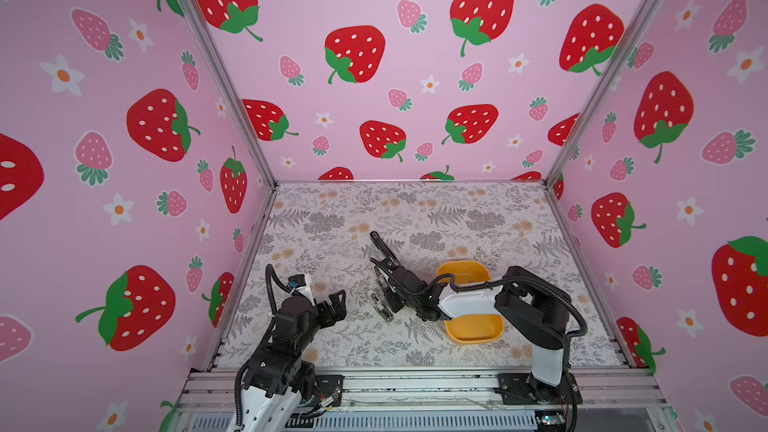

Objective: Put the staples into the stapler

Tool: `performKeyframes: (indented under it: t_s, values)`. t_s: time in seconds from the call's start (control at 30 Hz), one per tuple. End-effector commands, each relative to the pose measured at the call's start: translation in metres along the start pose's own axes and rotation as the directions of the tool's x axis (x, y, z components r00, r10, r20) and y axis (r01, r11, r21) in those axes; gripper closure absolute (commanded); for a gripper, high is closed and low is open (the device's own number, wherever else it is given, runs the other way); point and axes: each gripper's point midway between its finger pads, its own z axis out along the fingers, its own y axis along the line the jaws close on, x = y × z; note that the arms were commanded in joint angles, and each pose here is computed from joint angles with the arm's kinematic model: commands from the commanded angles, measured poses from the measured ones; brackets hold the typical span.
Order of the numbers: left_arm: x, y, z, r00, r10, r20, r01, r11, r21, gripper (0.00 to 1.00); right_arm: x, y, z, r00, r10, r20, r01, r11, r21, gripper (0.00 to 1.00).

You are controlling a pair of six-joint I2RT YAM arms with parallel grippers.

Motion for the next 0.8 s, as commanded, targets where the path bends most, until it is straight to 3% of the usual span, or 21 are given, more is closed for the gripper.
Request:
performKeyframes:
  t_s: [0.0, 0.23, 0.77]
  values:
    - [-0.001, 0.001, 0.002, 1.000, -0.002, 0.012, 0.002, 1.000, -0.007, 0.01, -0.029, 0.000, -0.018, 0.998, -0.002, 0.065, 0.001, 1.000, 0.019, 0.64]
    - [-0.001, 0.001, 0.002, 1.000, -0.001, 0.012, 0.002, 1.000, -0.004, 0.00, -0.039, -0.004, -0.024, 0.996, 0.019, 0.091, -0.022, 0.999, 0.028, 0.70]
    - [-0.001, 0.001, 0.001, 1.000, 0.000, 0.012, 0.000, 1.000, -0.004, 0.00, -0.003, -0.009, 0.010, 0.999, 0.042, -0.034, -0.041, 0.999, 0.031, 0.77]
